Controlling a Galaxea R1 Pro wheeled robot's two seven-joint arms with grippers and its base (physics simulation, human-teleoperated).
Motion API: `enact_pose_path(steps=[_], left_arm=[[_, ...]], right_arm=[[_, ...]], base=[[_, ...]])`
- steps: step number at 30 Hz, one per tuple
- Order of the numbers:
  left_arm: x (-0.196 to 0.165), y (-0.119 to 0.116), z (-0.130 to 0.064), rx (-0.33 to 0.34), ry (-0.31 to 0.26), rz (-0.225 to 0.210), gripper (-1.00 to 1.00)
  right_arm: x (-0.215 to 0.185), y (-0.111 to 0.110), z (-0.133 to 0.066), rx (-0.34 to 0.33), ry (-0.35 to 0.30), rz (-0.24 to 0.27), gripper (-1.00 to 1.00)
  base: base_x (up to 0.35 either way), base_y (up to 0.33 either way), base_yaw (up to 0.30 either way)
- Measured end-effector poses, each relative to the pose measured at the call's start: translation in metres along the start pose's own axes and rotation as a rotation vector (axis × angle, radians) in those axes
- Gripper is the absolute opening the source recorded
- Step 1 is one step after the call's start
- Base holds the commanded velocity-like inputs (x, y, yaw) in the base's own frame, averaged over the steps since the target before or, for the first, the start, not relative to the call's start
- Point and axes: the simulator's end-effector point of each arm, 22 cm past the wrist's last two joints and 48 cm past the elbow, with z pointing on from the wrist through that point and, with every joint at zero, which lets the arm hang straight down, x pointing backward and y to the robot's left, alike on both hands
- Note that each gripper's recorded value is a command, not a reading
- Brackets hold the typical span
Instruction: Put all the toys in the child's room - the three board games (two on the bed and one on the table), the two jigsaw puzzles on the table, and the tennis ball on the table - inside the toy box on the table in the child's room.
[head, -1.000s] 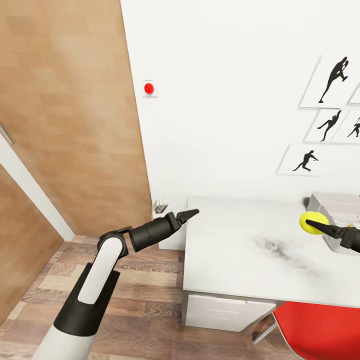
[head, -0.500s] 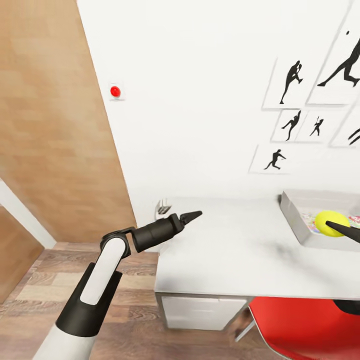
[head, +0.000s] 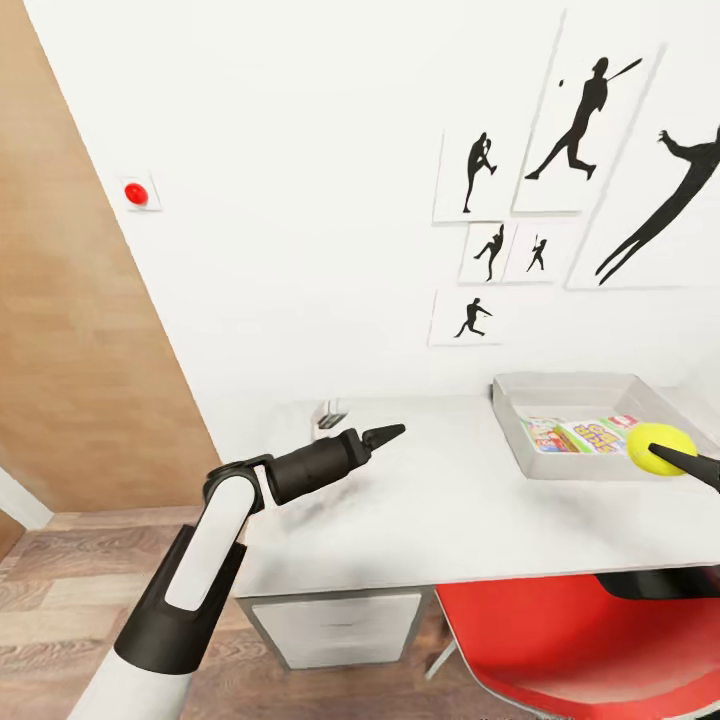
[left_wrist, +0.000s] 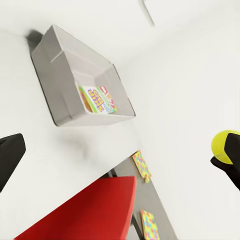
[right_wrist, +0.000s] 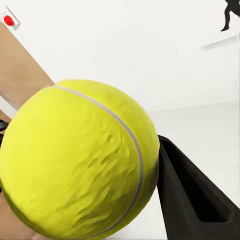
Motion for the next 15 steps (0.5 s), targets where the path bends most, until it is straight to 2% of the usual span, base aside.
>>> enact_pose_path(steps=[7, 12, 15], left_arm=[[-0.0019, -0.0039, -0.0015, 0.005, -0.004, 0.007, 1.00], [-0.0022, -0.0051, -0.0021, 0.008, -0.005, 0.008, 1.00], [-0.0019, -0.0053, -0.0022, 0.009, -0.005, 0.008, 1.00]], right_arm=[[-0.0006, 0.0031, 0.0005, -0.006, 0.000, -0.001, -1.00], [-0.0010, 0.0030, 0.0003, -0.004, -0.001, -0.001, -1.00], [-0.0012, 0.0026, 0.0002, -0.001, -0.002, -0.002, -1.00]], base=[[0.000, -0.252, -0.143], [0.000, -0.106, -0.035], [0.000, -0.042, 0.075]])
